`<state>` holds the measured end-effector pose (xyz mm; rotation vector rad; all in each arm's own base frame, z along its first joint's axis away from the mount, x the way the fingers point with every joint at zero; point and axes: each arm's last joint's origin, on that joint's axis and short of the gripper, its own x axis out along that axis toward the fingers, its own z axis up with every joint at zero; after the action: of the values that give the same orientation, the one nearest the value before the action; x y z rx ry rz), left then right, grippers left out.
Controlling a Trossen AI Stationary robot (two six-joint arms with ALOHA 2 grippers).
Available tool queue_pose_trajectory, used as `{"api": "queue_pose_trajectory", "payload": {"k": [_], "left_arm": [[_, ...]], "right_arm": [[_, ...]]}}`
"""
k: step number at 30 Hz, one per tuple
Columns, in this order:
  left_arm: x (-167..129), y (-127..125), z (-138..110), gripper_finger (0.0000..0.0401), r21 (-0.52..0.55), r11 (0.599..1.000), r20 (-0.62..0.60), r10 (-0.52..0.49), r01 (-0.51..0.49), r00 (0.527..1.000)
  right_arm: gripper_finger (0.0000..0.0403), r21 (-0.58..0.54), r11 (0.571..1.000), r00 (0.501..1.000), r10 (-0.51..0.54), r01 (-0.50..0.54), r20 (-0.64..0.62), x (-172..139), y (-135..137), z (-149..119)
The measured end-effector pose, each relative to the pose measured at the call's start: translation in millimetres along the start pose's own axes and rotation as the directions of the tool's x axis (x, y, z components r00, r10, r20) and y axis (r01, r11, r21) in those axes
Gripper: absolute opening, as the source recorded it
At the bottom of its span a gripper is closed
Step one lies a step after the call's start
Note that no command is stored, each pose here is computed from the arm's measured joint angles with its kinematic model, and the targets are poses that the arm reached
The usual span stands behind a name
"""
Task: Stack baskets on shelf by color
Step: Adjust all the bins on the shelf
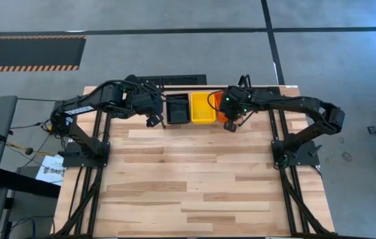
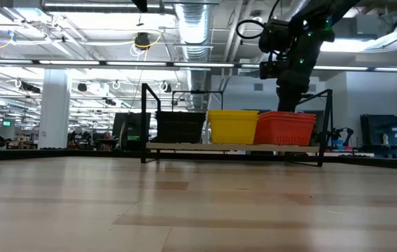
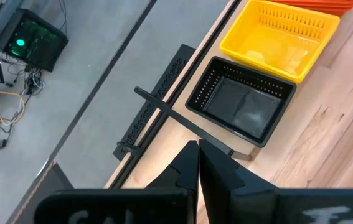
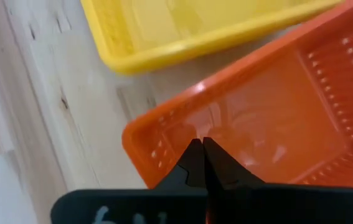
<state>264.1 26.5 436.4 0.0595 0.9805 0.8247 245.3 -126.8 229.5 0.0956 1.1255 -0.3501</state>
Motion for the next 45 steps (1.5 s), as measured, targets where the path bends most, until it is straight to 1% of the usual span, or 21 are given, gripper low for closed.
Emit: {"api": "queue_pose_trajectory", "payload": {"k": [5, 10, 14, 20, 31, 35, 40, 45], "left_arm": [[0, 0, 0, 0.0000, 0.000, 1.000, 0.000, 0.000, 0.000, 1.000], [0, 0, 0, 0.0000, -0.001, 1.000, 0.000, 0.000, 0.000, 1.000], [0, 0, 0, 0.0000, -0.001, 1.000, 0.000, 0.000, 0.000, 1.000], [0, 0, 0, 0.0000, -0.001, 1.000, -0.006, -0.015, 0.015, 1.000], [0, -1, 0, 0.0000, -0.004, 1.000, -0.007, -0.016, 0.016, 1.000], [0, -1, 0, 0.0000, -0.013, 1.000, -0.006, -0.016, 0.016, 1.000], [0, -1, 0, 0.0000, -0.020, 1.000, -0.006, -0.016, 0.016, 1.000], [0, -1, 0, 0.0000, -0.030, 0.999, -0.006, -0.015, 0.015, 1.000]], "right_arm": [[0.0001, 0.009, 1.000, 0.998, -0.004, 0.003, 0.063, 0, 3, 7], [0.0001, 0.020, 1.000, 0.987, -0.019, 0.016, 0.158, -1, 2, 16], [0.0001, 0.035, 0.999, 0.976, -0.046, 0.039, 0.213, -2, -7, 20], [0.0001, 0.073, 0.992, 0.975, -0.119, 0.107, 0.186, -2, -28, 15], [0.0001, 0.144, 0.976, 0.970, -0.186, 0.164, 0.158, -3, -59, 5], [0.0001, 0.161, 0.971, 0.971, -0.197, 0.175, 0.137, -2, -65, 2], [0.0001, 0.166, 0.963, 0.969, -0.231, 0.214, 0.090, 5, -68, 0], [0.0001, 0.144, 0.964, 0.973, -0.231, 0.225, 0.025, 19, -71, -3]]}}
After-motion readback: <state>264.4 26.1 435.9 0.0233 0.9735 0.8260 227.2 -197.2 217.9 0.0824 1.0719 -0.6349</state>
